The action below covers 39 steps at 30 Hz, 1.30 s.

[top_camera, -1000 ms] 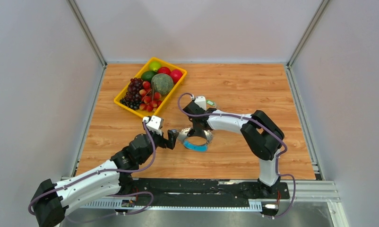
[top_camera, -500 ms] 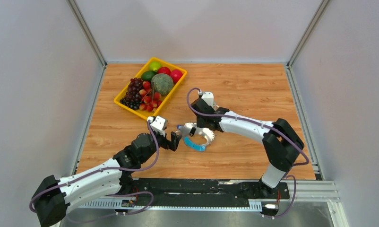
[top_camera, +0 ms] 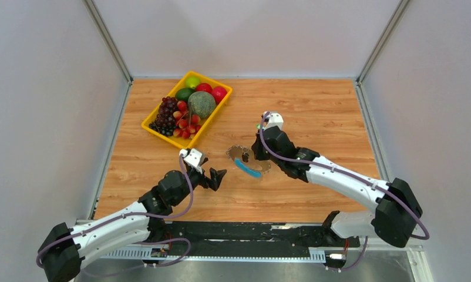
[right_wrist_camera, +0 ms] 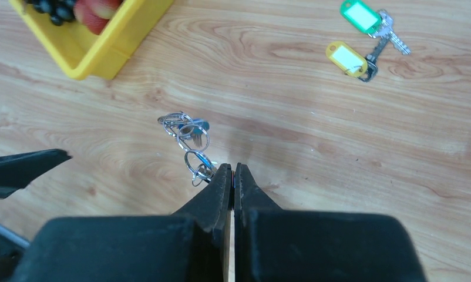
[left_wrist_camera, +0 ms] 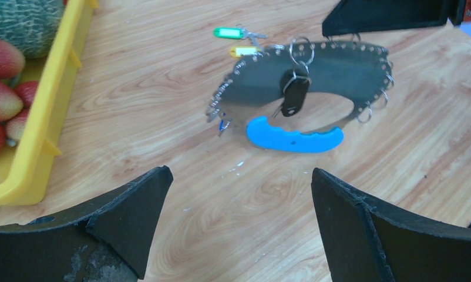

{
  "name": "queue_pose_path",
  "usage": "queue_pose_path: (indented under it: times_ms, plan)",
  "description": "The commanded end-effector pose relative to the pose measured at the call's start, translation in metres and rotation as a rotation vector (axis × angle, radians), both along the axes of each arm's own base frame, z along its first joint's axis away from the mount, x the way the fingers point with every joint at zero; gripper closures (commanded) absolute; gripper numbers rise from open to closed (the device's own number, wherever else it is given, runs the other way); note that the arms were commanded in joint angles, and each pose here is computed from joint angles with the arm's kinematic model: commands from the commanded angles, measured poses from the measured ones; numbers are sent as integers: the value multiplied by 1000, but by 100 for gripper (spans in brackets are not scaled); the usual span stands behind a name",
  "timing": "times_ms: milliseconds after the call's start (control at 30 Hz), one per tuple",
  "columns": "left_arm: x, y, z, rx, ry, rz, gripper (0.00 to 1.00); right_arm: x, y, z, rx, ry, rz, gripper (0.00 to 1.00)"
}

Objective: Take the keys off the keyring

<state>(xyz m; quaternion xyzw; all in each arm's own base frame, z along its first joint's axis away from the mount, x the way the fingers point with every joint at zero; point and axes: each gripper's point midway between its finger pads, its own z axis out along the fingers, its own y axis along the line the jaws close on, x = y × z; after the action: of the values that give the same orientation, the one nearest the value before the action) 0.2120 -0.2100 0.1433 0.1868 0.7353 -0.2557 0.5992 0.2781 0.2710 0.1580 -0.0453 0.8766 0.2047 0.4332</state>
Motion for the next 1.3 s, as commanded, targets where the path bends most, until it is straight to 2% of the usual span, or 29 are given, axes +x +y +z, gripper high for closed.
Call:
queue_pose_path:
  times_ms: [0, 200, 500, 1000, 1167, 1267]
  plan:
    - [-13, -16, 10, -51, -102, -136, 0, 1, 15, 61, 148, -175, 84, 100]
    - [-44, -38, 26, -135, -287, -370, 3, -15, 22, 93, 233, -264, 176, 100]
    - [-63, -44, 28, -155, -348, -476, 6, -57, 50, 117, 232, -446, 368, 100]
    - [-52, -35, 28, -156, -354, -396, 7, -96, 73, 135, 269, -561, 483, 100]
    - [-51, -36, 27, -150, -339, -390, 17, -102, 76, 136, 280, -563, 500, 100]
    - [-49, -36, 27, -145, -334, -385, 27, -105, 75, 138, 288, -564, 503, 100]
